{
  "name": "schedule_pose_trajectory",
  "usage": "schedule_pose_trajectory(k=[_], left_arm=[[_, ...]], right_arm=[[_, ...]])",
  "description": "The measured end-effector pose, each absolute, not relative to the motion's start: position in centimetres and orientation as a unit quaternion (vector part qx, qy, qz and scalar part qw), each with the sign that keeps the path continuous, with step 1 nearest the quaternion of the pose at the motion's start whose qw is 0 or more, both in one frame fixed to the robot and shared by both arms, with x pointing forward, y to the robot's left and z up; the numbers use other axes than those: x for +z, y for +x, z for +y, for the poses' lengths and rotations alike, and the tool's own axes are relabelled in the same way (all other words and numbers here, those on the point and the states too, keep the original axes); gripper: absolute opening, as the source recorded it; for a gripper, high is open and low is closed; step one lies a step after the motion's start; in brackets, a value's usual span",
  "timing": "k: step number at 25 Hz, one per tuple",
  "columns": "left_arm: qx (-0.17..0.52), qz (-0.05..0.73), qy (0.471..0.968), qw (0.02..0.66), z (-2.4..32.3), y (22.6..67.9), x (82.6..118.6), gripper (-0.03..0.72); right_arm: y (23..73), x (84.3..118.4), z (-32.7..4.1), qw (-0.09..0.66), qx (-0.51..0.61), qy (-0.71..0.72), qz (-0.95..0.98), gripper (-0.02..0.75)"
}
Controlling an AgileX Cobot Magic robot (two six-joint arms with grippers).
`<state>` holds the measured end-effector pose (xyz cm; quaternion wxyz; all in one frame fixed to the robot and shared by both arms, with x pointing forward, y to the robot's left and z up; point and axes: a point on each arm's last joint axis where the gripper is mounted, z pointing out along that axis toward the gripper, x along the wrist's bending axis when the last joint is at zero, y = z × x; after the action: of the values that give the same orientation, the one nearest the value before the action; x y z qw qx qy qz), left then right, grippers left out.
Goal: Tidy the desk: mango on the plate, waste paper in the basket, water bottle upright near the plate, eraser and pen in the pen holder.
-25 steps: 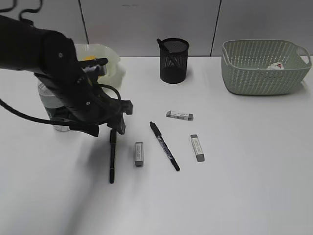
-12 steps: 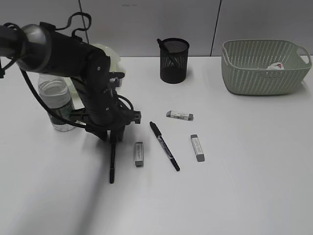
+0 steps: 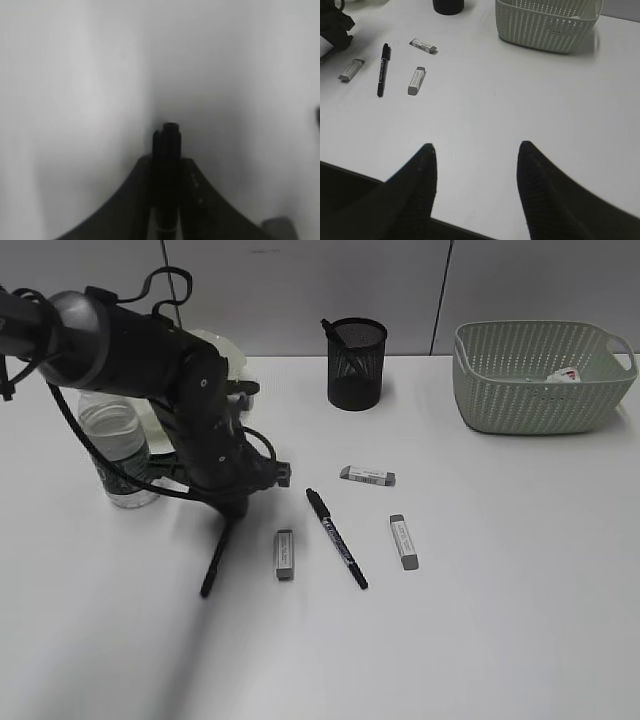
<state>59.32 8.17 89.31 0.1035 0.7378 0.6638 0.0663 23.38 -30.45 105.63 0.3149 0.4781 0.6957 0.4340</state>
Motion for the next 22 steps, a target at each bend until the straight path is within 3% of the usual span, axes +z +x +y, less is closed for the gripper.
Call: schedule_pose_trajectory(k=[3,6,8,12,15,22], left_arm=[[0.097,0.641,0.740,0.181,7.6,60.2,91.5,0.118],[0.159,0.576,0.734,0.323,6.9,61.4,96.6,0.118],[0.196,0.502,0.710,0.454,5.8,62.2,100.3,0.118],[0.222,0.393,0.634,0.628,5.1,63.7,103.2,0.118],[0.244,0.360,0.590,0.680,4.9,65.8,102.3,0.118],[0.278,0.321,0.563,0.709,3.2,69.8,100.6,0.118]], right_arm=[[23.4,105.6,-30.5,0.315,0.434,0.478,0.696,0.416],[23.4,105.6,-30.5,0.315,0.434,0.478,0.695,0.416],[23.4,105.6,-30.5,0.315,0.434,0.478,0.695,0.416],[23.4,105.6,-30.5,0.316,0.434,0.478,0.695,0.416],[23.4,105.6,-30.5,0.316,0.434,0.478,0.695,0.415],[23.4,105.6,-30.5,0.315,0.435,0.479,0.695,0.415]])
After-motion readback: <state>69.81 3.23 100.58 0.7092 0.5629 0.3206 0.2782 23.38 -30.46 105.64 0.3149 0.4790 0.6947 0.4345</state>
